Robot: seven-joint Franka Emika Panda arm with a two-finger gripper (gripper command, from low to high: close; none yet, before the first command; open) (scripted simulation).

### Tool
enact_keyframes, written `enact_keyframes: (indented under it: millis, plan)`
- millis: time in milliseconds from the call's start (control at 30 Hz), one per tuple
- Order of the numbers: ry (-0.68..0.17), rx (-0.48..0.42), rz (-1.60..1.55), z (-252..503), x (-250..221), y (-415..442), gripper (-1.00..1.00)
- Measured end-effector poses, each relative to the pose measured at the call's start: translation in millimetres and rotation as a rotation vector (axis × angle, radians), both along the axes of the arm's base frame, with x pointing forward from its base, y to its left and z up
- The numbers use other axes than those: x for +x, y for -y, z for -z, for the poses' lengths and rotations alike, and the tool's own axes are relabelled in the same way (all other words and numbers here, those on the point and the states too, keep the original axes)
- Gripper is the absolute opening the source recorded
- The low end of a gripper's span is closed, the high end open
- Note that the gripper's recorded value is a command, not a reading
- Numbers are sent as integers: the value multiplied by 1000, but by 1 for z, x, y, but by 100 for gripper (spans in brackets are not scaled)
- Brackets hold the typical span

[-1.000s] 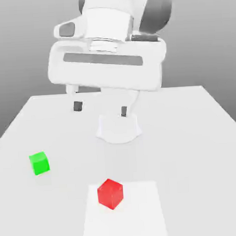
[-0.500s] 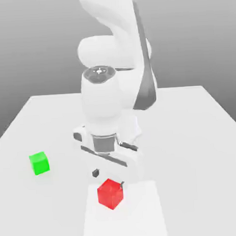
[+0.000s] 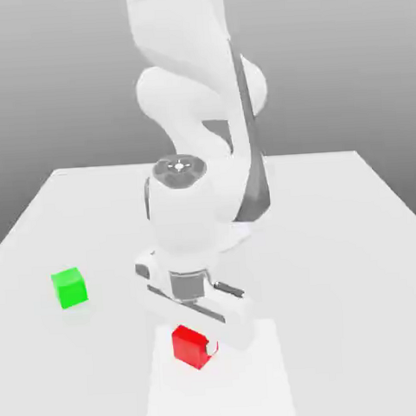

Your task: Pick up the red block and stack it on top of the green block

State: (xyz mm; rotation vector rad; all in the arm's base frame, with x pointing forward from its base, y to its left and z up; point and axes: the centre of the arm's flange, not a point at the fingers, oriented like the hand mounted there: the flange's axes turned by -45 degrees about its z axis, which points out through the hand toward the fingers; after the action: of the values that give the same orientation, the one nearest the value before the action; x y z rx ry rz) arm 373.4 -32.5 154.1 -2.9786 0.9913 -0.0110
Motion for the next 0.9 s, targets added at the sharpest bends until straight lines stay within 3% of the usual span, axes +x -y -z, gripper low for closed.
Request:
enact_keyframes:
  millis: [400, 900]
  plan:
    - [-8, -6, 35, -56, -5, 5, -100]
    - [-12, -34, 1065, -83, -110, 192, -100]
